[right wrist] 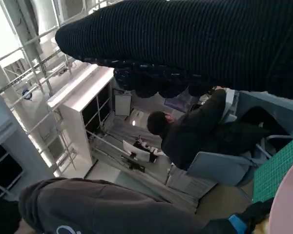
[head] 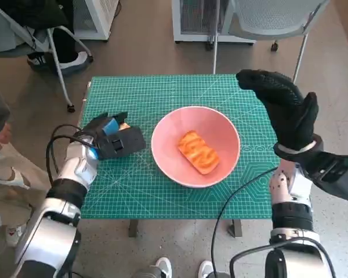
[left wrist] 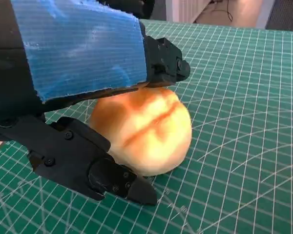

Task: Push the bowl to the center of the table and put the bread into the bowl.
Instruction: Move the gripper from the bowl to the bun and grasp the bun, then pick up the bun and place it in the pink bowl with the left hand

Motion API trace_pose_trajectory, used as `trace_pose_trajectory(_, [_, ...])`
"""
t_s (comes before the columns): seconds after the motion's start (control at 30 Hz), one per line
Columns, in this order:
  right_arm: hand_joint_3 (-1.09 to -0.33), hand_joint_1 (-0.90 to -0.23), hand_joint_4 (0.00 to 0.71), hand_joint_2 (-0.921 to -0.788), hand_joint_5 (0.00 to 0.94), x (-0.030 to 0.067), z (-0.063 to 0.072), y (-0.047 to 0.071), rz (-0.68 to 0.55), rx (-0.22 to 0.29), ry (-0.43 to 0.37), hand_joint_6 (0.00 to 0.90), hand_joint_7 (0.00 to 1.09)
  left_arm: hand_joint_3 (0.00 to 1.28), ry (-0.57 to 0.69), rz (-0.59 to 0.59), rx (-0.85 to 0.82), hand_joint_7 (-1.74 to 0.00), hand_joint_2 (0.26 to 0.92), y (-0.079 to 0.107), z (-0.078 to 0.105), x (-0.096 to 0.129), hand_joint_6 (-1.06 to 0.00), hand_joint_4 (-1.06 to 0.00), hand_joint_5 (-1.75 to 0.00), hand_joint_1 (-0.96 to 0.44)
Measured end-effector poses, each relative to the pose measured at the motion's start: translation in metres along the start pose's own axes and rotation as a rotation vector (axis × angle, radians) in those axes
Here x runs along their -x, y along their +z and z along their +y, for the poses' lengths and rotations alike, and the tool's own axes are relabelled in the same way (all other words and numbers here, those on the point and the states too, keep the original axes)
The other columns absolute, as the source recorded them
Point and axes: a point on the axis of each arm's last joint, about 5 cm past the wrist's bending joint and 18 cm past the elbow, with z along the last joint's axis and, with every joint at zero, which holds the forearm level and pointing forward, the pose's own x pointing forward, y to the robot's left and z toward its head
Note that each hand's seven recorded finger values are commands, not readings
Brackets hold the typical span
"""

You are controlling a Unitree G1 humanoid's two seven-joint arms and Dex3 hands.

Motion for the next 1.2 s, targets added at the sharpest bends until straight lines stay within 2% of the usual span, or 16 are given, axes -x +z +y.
trace_pose_trajectory(0.03, [-0.72,-0.614,0.124,-0.921,0.0,-0.0001,0.0,0.0,0.0,0.0,0.0,-0.001,0.49,0.08,0.003,-0.002,-0.008,-0.14,0.896,0.001,-0.001,0.0,-0.55,-0.48,-0.13,0.01])
trace_pose_trajectory(0.07, [-0.72,-0.614,0.124,-0.921,0.0,-0.0001,0.0,0.0,-0.001,0.0,0.0,-0.001,0.49,0.09,0.006,-0.006,-0.014,-0.15,0.901,0.001,-0.002,0.0,-0.57,-0.51,-0.14,0.02])
trace_pose_trajectory(0.1, [-0.72,-0.615,0.124,-0.921,0.0,-0.0001,0.0,0.0,-0.001,0.0,0.0,-0.001,0.49,0.12,0.012,-0.01,-0.02,-0.54,0.908,0.002,-0.001,-0.001,-0.52,-0.55,-0.57,0.01])
trace_pose_trajectory(0.13, [-0.719,-0.615,0.124,-0.921,0.0,-0.0001,0.0,0.0,-0.001,0.001,0.001,-0.001,0.49,0.13,0.015,-0.015,-0.029,-0.74,0.913,0.002,-0.002,-0.001,-0.53,-0.58,-0.86,0.01])
trace_pose_trajectory(0.23, [-0.718,-0.615,0.125,-0.921,0.001,-0.0003,0.0,0.0,-0.003,0.002,0.001,-0.001,0.49,0.13,0.032,-0.026,-0.057,-0.98,0.918,0.003,-0.002,-0.001,-0.55,-0.62,-1.19,0.01])
trace_pose_trajectory(0.3, [-0.717,-0.615,0.125,-0.921,0.001,-0.0004,0.0,0.001,-0.004,0.003,0.002,-0.001,0.49,0.14,0.042,-0.028,-0.078,-1.0,0.907,0.003,-0.003,-0.001,-0.59,-0.64,-1.28,0.0])
trace_pose_trajectory(0.4, [-0.717,-0.615,0.125,-0.921,0.001,-0.0005,0.0,0.001,-0.005,0.004,0.002,-0.001,0.49,0.14,0.053,-0.035,-0.101,-1.01,0.9,0.004,-0.004,-0.001,-0.62,-0.64,-1.34,0.0])
trace_pose_trajectory(0.53, [-0.717,-0.615,0.126,-0.921,0.001,-0.0006,0.0,0.001,-0.008,0.005,0.003,-0.001,0.49,0.13,0.068,-0.047,-0.131,-1.08,0.915,0.004,-0.004,-0.001,-0.6,-0.62,-1.34,0.0])
trace_pose_trajectory(0.83, [-0.716,-0.612,0.126,-0.921,0.002,0.0004,0.0,0.002,-0.009,0.004,0.004,-0.001,0.49,0.13,0.079,-0.05,-0.164,-1.11,0.921,0.004,-0.004,-0.001,-0.58,-0.62,-1.34,0.0])
trace_pose_trajectory(1.2, [-0.719,-0.612,0.128,-0.921,0.002,-0.0001,0.0,0.003,-0.013,0.006,0.01,-0.001,0.49,0.13,0.097,-0.072,-0.162,-1.12,0.92,0.006,0.01,0.001,-0.58,-0.62,-1.34,0.0])
